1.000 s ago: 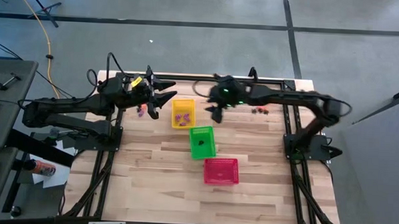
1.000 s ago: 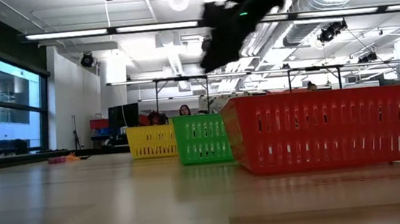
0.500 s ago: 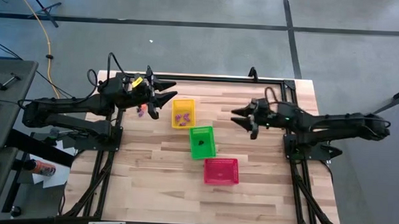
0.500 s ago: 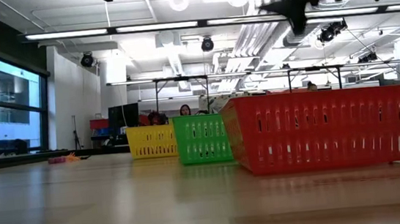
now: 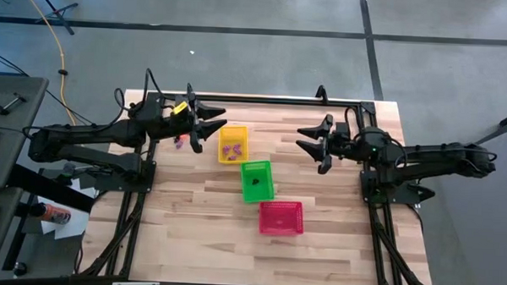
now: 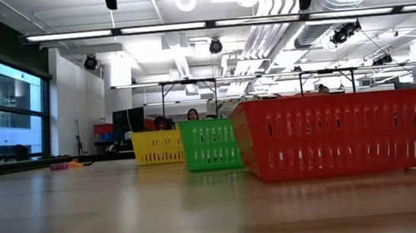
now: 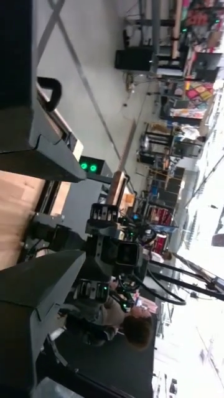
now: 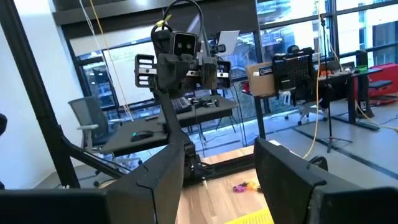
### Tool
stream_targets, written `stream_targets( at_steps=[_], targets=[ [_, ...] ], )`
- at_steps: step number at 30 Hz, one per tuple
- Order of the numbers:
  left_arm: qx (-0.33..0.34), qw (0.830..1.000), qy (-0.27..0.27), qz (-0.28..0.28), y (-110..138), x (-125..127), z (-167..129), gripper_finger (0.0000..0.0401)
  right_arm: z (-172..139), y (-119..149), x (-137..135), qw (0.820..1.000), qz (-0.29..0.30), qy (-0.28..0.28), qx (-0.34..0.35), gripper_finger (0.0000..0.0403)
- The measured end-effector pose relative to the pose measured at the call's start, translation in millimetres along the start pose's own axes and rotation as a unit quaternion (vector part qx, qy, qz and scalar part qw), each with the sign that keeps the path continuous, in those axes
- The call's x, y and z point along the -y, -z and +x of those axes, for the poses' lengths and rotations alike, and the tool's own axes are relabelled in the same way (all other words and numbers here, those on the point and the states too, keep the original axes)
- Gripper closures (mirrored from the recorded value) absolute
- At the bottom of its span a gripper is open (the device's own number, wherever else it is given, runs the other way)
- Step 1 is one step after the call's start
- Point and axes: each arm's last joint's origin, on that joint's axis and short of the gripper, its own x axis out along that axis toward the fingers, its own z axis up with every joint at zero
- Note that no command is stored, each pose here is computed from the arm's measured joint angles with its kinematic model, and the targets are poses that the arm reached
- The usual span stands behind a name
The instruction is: Sort Halloween decoration
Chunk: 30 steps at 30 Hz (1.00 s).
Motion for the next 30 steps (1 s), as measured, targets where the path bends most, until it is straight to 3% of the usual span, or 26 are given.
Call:
stream_targets(
  at_steps=[13,20,23,26,30],
  targets=[
    [-0.013,1.0,-0.003,-0.022,3,-1,0,0.022,0,-1,1,1.0,0.002,0.018,0.006,0.0215],
    [-0.071,0.995,0.045,-0.053,9,1,-5,0.022,0,-1,1,0.999,0.047,0.018,0.005,0.0215],
    [-0.13,0.986,0.006,-0.101,20,-4,-7,0.022,0,0,1,0.998,0.054,0.02,0.0,0.0215],
    [-0.194,0.97,-0.072,-0.125,34,-19,-11,0.022,0,1,1,0.998,0.053,0.021,-0.005,0.0215],
    [-0.275,0.922,-0.205,-0.178,51,-49,-23,0.022,0,2,1,0.998,0.053,0.021,-0.006,0.0215]
  ],
)
